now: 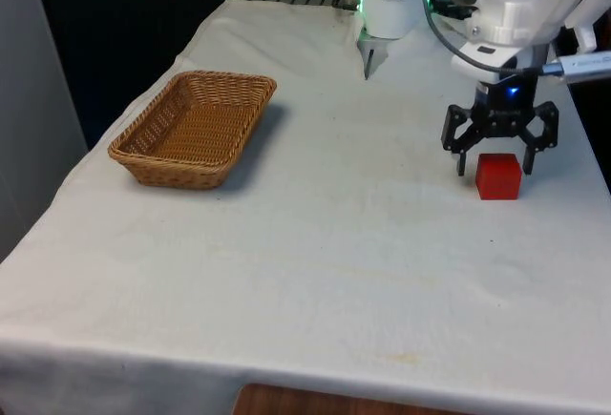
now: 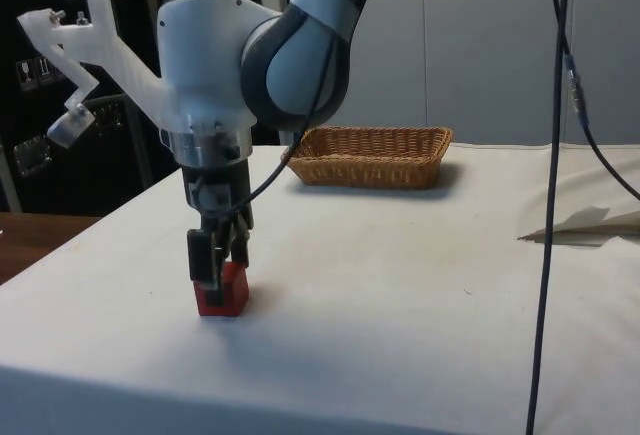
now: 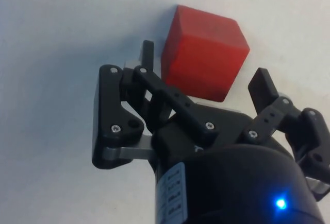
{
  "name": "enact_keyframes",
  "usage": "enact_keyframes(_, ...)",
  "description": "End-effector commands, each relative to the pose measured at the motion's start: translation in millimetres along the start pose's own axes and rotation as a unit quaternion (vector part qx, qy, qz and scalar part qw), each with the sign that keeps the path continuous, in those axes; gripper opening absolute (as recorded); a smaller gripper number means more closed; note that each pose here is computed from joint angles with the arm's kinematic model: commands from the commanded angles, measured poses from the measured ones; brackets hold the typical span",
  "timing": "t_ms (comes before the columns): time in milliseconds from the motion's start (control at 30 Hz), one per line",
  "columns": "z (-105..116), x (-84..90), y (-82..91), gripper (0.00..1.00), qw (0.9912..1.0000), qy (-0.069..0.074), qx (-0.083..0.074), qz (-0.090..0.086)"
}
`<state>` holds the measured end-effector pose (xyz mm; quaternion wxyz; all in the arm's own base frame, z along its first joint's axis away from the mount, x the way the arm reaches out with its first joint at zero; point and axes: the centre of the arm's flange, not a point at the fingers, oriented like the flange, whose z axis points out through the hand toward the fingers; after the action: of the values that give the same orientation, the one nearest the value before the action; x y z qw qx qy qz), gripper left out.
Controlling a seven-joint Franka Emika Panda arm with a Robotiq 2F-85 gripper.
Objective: Pick up the cube and place it into the basket.
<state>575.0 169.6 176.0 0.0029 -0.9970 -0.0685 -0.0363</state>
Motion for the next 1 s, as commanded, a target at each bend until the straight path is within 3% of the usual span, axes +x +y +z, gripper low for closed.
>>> enact_keyframes(0, 1.3, 0.9, 0.3, 1.0, 1.0, 0.002, 0.001, 0.0)
enact_keyframes(133, 0.9, 1.6, 1.0, 0.97, 1.0, 0.002, 0.001, 0.001)
enact_keyframes(233, 1.6, 1.3, 1.0, 0.63, 1.0, 0.001, 0.001, 0.001)
enact_keyframes(267, 1.3, 1.6, 1.0, 0.39, 1.0, 0.001, 0.001, 0.001)
enact_keyframes(367, 1.3, 1.6, 1.0, 0.06, 1.0, 0.001, 0.001, 0.001)
enact_keyframes(400, 1.3, 1.6, 1.0, 0.0, 1.0, 0.001, 0.001, 0.001)
enact_keyframes(667, 1.1, 2.0, 1.1, 0.01, 1.0, 0.001, 0.0, 0.001)
enact_keyframes(767, -11.7, 2.8, -0.2, 0.01, 0.99999, 0.003, 0.0, 0.001)
enact_keyframes(800, -5.3, 3.2, 0.8, 0.01, 0.99999, 0.005, -0.001, 0.001)
enact_keyframes(967, -31.0, 3.1, 1.5, 0.01, 0.99997, 0.006, -0.005, 0.0)
